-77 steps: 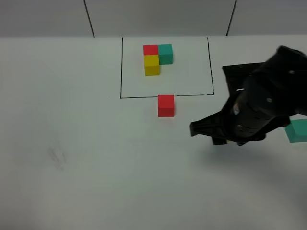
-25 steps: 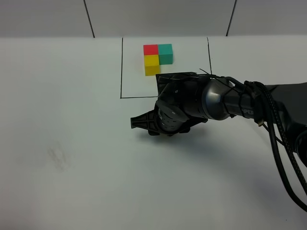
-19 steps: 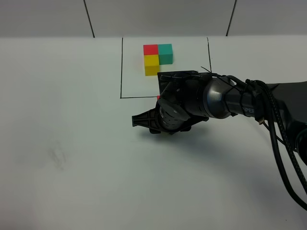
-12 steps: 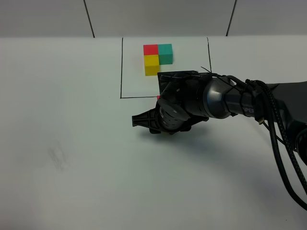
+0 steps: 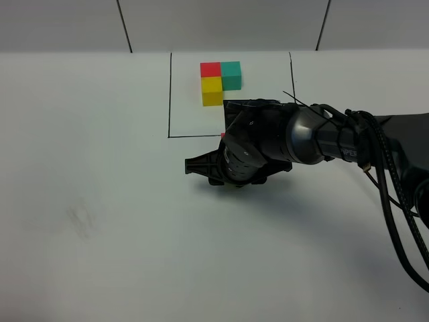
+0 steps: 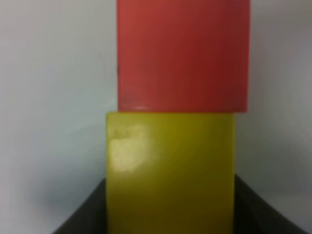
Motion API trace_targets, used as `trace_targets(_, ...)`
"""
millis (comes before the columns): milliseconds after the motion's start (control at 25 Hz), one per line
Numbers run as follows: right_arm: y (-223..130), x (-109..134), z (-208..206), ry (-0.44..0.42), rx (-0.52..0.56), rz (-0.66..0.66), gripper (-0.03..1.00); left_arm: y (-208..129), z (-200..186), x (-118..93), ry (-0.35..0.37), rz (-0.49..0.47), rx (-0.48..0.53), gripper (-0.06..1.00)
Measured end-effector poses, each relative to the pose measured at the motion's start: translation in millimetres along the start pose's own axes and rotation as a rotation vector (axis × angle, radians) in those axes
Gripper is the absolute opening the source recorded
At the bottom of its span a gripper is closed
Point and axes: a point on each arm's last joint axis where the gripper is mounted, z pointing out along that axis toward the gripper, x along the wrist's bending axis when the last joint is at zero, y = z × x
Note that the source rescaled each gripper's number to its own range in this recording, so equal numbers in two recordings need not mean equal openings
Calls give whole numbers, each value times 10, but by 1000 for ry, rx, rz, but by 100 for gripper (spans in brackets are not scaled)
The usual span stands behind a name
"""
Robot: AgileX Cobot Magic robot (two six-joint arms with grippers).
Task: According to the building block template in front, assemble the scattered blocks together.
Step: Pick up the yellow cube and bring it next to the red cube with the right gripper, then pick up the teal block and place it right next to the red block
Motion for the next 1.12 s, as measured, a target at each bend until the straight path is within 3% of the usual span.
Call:
trace_targets(680, 4, 0, 1, 6, 2, 12, 4, 0, 0, 0, 0, 1, 0, 78)
trace_targets(760, -17, -7, 19, 1, 18, 25, 13, 0, 0, 0, 0, 1, 0, 78)
trace_targets(800, -23, -5, 15, 2, 19, 27, 22, 0, 0, 0, 0, 1, 0, 78)
trace_targets(1000, -12, -18, -74, -10, 18, 24, 81, 0, 0, 2, 2, 3, 0, 78)
trace_targets(1120, 40, -26, -243, -16, -5, 8, 96, 0, 0, 2, 2, 3, 0, 78)
